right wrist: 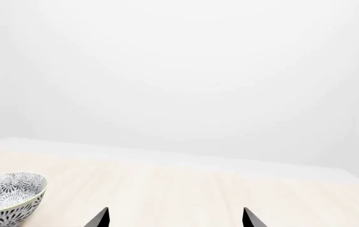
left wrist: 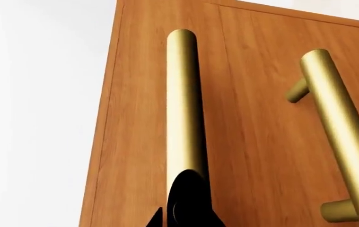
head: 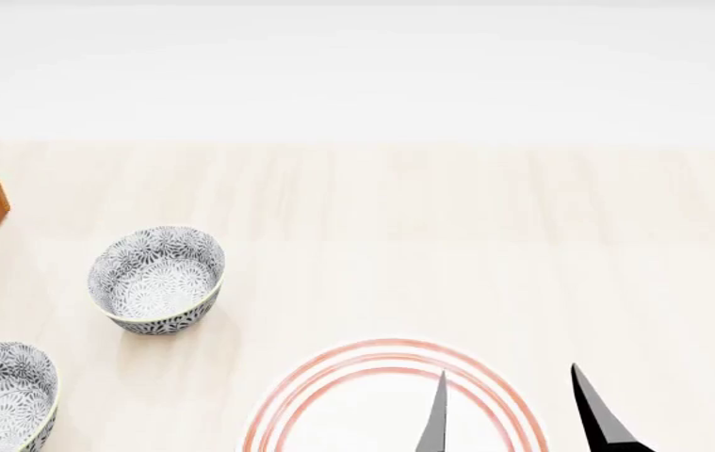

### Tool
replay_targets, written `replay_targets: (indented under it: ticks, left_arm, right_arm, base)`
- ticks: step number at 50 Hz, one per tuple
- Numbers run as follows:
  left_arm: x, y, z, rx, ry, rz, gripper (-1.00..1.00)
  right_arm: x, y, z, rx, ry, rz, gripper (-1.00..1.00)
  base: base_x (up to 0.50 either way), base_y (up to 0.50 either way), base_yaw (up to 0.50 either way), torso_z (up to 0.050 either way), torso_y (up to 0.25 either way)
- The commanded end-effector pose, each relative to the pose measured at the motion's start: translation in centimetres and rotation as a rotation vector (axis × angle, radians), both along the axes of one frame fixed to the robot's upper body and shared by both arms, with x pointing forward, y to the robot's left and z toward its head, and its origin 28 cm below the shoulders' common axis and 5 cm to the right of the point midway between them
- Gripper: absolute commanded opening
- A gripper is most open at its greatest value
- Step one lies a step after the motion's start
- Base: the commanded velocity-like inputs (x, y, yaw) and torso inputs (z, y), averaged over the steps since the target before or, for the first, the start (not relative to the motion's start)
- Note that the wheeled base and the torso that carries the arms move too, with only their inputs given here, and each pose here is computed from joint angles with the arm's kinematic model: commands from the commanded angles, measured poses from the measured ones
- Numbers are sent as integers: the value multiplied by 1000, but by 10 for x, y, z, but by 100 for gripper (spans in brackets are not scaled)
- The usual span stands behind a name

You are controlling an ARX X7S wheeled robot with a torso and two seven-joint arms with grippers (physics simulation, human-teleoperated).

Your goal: Open the top drawer of the cabinet.

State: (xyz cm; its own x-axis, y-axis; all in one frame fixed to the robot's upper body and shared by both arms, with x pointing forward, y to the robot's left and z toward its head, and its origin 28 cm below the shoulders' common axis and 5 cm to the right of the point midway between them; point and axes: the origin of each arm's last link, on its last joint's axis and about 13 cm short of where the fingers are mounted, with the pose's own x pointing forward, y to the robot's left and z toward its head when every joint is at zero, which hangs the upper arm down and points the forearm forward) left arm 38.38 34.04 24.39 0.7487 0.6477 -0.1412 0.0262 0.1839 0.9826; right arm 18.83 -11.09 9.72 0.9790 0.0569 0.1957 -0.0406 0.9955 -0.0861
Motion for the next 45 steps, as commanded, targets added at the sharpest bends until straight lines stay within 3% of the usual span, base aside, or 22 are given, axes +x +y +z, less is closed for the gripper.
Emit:
replay_targets:
  ticks: [1,18,45]
  left_arm:
    - [-1,-8,9,14,-45,-53,-100]
    - [-10,-38,26,41,-75,-205,-100]
    - [-12,-46,28,45,-78,-237,-100]
  right_arm:
    - [0,0,-1,-1,2,1,100]
    - [-1,0,0,2,4,8,100]
    - [-1,0,0,2,5,9,100]
  base:
    - [0,0,0,0,0]
    - [0,0,-2,0,2]
    - [0,0,-1,1,2]
